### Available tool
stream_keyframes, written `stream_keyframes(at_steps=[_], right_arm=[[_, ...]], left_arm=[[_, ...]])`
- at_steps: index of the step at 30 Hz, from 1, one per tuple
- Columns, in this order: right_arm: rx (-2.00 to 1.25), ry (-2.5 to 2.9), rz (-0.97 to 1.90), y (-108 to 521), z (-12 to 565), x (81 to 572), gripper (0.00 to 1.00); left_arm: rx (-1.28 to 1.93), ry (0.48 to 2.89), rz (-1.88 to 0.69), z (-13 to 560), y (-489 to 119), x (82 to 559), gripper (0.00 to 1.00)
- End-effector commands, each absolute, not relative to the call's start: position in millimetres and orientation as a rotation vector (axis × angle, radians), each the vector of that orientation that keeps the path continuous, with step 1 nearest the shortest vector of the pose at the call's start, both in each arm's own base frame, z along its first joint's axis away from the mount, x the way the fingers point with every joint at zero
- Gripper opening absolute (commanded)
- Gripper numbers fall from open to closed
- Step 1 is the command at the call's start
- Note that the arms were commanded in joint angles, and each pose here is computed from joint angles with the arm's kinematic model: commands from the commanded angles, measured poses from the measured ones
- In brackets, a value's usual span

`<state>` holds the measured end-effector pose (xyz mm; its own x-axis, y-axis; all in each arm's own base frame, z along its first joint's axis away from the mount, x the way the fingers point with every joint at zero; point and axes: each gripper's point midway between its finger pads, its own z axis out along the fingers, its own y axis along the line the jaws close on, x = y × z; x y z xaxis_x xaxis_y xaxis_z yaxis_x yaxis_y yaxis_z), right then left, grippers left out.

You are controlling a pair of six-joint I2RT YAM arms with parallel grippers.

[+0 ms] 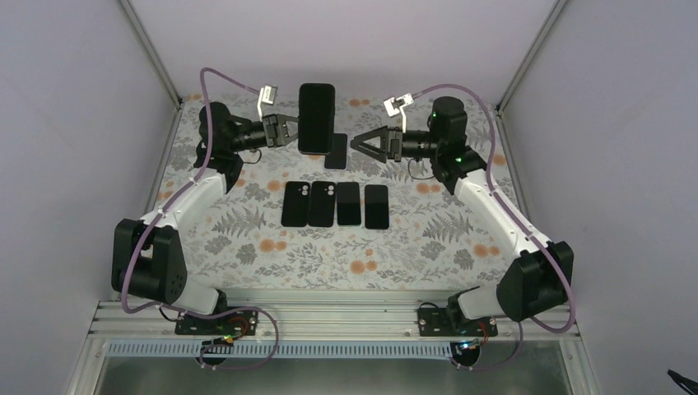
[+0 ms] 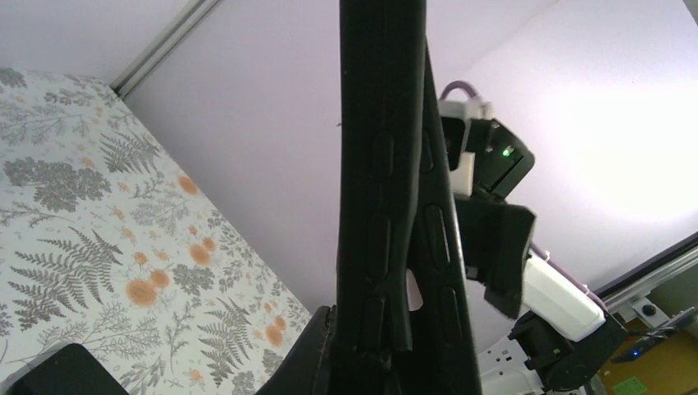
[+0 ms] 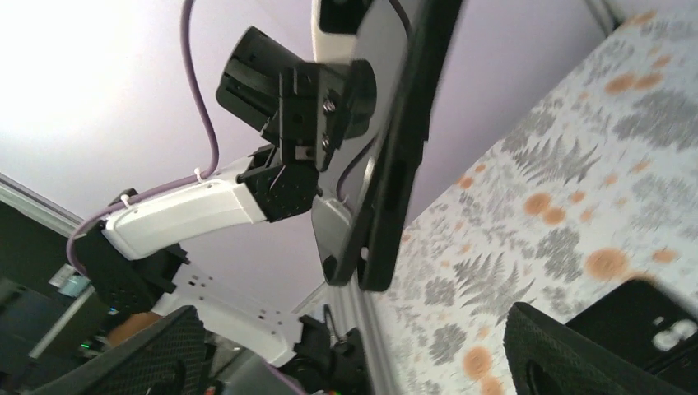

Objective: Take the phone out of the phone case
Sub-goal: Remove the phone case from the phone.

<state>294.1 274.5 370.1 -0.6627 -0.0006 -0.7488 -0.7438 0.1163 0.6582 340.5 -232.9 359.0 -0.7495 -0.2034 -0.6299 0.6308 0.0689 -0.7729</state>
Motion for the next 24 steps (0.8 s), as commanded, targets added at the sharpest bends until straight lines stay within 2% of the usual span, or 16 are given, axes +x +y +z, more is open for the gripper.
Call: stream_keyframes(at_steps=[1,9,24], right_arm=[[-0.688,1.826,1.763,283,376,276,0.84],[-0.705,1.871,1.814,303,366,262,0.71],[-0.632,1.936,1.897,326,363,266,0.66]], left_arm=[[0.482,1.607,-1.705,395,-231,344,0.02],[0.495,1.594,-1.689,394,-231,346,0.02],[0.503,1.58,-1.674,393,-232,346,0.02]])
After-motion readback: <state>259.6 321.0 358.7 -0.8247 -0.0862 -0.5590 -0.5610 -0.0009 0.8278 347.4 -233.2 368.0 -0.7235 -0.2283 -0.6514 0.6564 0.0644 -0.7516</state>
